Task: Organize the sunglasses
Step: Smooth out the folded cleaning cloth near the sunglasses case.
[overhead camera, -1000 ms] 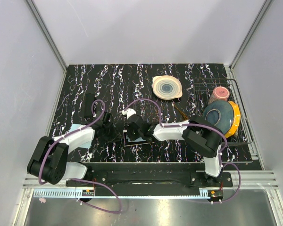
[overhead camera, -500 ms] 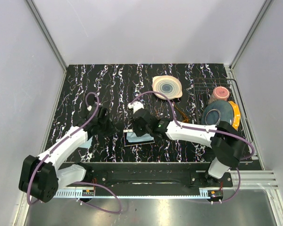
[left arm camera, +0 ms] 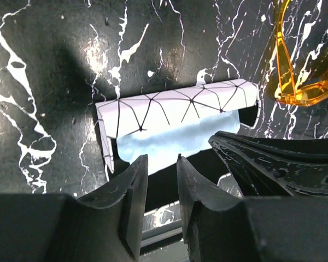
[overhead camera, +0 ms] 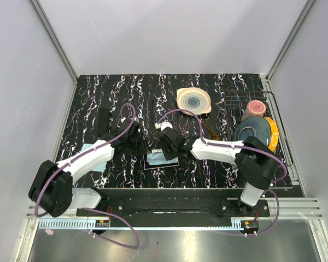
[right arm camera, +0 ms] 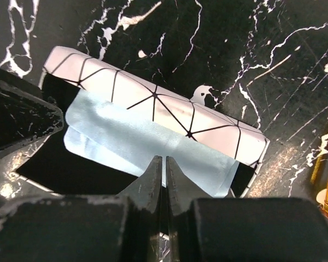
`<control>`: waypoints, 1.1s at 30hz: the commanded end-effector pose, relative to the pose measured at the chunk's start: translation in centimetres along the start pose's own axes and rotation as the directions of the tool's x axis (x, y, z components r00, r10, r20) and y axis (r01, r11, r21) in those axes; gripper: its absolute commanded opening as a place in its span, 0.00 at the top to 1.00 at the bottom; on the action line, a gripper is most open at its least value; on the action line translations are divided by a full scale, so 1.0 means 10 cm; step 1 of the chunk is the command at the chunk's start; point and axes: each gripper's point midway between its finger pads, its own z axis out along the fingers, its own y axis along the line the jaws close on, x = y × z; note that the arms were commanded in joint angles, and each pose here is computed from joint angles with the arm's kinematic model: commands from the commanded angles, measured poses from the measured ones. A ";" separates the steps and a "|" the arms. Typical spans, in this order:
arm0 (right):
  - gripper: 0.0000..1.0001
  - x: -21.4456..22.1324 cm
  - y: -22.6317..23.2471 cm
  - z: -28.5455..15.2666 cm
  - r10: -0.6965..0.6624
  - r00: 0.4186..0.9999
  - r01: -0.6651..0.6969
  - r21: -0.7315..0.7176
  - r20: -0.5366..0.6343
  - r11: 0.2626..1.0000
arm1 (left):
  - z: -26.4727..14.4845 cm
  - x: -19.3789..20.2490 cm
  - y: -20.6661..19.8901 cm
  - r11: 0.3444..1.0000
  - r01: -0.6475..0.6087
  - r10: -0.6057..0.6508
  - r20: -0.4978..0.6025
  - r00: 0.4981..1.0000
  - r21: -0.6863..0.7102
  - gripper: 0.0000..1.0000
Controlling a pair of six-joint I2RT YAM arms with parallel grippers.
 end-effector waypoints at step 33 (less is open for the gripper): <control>0.57 0.06 -0.01 -0.27 -0.267 0.962 0.254 -0.163 -0.064 0.953 | 0.33 -0.15 -0.31 0.987 -0.160 0.160 -0.013 0.987 -0.012 0.62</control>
